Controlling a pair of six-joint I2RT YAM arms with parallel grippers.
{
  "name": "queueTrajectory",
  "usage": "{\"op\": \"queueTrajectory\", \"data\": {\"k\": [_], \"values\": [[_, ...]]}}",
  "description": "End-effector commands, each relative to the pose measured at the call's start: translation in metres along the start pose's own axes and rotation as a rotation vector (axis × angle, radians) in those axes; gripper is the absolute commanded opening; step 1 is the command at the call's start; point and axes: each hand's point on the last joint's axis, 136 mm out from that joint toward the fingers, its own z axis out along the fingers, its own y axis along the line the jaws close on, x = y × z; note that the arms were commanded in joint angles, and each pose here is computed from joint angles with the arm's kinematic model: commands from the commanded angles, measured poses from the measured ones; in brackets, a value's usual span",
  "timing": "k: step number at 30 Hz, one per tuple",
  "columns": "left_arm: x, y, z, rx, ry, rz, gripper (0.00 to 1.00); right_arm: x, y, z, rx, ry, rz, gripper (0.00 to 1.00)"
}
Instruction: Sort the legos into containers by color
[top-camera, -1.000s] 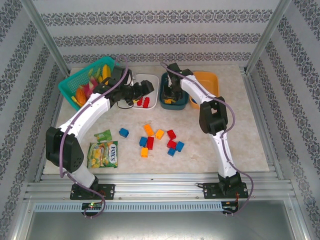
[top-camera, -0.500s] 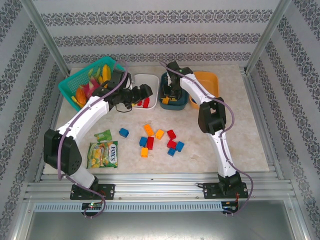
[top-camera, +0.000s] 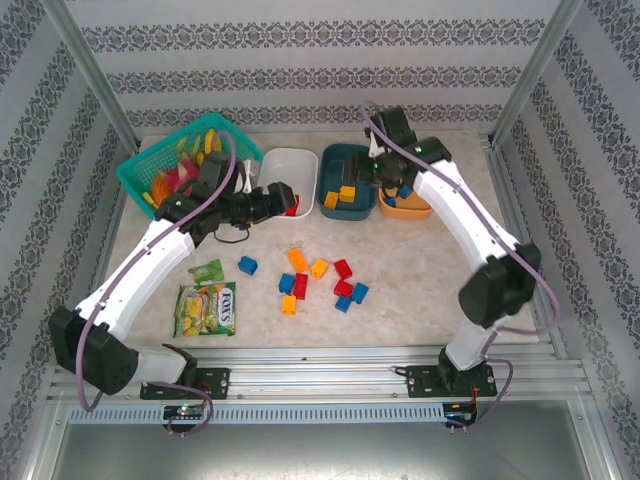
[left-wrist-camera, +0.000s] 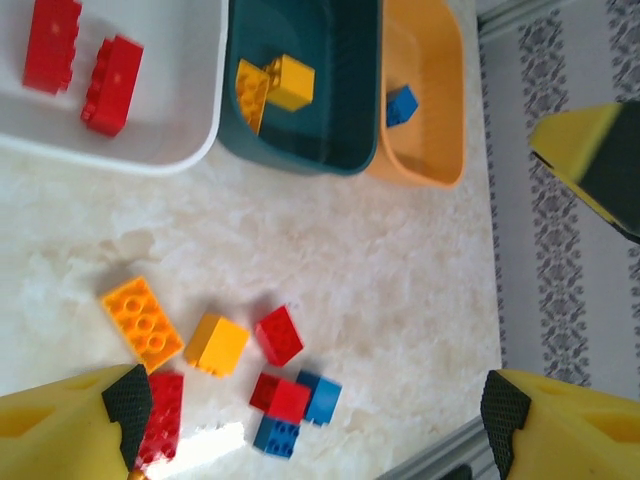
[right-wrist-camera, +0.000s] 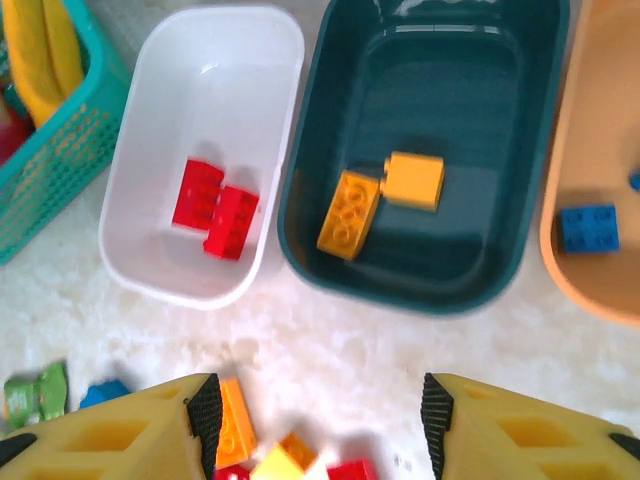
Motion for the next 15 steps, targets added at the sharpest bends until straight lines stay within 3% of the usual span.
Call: {"op": "queueTrajectory", "data": {"k": [1, 5, 9, 15], "values": [[0.032, 0.021, -0.01, -0.066, 0.063, 0.026, 0.88, 0.039, -0.009, 0.006, 0.033, 0.039, 0.047, 0.58], [0.053, 0.066, -0.014, -0.222, 0.055, -0.106, 0.86, 0.08, 0.023, -0.004, -0.158, 0.062, -0.01, 0.61], [0.073, 0.098, 0.004, -0.311, 0.078, -0.294, 0.82, 0.125, 0.056, -0.015, -0.309, 0.079, -0.151, 0.69], [0.072, 0.113, 0.017, -0.359, 0.048, -0.391, 0.81, 0.17, 0.063, -0.018, -0.378, 0.096, -0.185, 0.74]]}}
